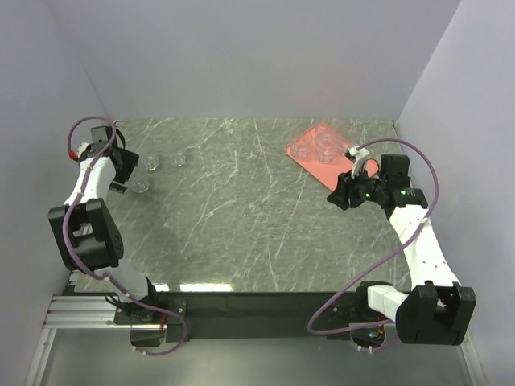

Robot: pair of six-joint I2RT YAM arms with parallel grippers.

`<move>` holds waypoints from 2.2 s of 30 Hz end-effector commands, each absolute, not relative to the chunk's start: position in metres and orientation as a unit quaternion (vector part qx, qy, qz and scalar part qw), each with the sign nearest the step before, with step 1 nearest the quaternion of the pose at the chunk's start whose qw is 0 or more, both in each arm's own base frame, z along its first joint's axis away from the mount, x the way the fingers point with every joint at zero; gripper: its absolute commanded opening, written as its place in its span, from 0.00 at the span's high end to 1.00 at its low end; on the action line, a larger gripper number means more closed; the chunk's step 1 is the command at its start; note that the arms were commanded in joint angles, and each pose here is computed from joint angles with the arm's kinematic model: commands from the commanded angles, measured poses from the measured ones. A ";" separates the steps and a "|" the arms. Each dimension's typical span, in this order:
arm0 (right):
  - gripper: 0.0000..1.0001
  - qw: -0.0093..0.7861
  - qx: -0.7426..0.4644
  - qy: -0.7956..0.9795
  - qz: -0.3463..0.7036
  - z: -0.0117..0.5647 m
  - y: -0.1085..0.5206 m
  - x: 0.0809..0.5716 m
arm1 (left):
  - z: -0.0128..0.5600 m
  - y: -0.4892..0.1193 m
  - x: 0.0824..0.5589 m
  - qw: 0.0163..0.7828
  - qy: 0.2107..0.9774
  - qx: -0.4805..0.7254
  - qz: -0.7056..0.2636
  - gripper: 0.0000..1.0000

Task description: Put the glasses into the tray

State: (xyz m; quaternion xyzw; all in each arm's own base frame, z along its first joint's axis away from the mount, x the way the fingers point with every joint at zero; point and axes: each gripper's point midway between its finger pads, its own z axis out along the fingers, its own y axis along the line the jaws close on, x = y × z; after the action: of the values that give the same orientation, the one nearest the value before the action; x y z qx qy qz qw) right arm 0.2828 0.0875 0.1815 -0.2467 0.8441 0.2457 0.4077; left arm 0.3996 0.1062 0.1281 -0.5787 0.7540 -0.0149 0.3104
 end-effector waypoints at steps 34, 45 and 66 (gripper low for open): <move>0.50 0.419 -0.245 0.835 0.260 0.190 0.080 0.281 | 0.111 0.098 0.401 0.318 0.783 -0.532 -0.063 0.99; 0.49 0.386 -0.302 0.823 0.286 0.187 0.097 0.266 | 0.141 -0.047 0.367 0.358 0.837 -0.322 -0.261 1.00; 0.41 0.339 -0.327 0.844 0.255 0.230 0.166 0.267 | 0.175 -0.333 0.316 0.313 0.865 -0.107 -0.378 1.00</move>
State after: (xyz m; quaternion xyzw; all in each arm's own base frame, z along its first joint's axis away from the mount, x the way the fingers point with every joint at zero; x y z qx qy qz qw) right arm 0.2552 0.1656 0.2160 -0.3642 0.8269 0.2748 0.3287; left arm 0.3017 -0.3038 0.1387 -0.1005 0.8900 -0.3494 0.2751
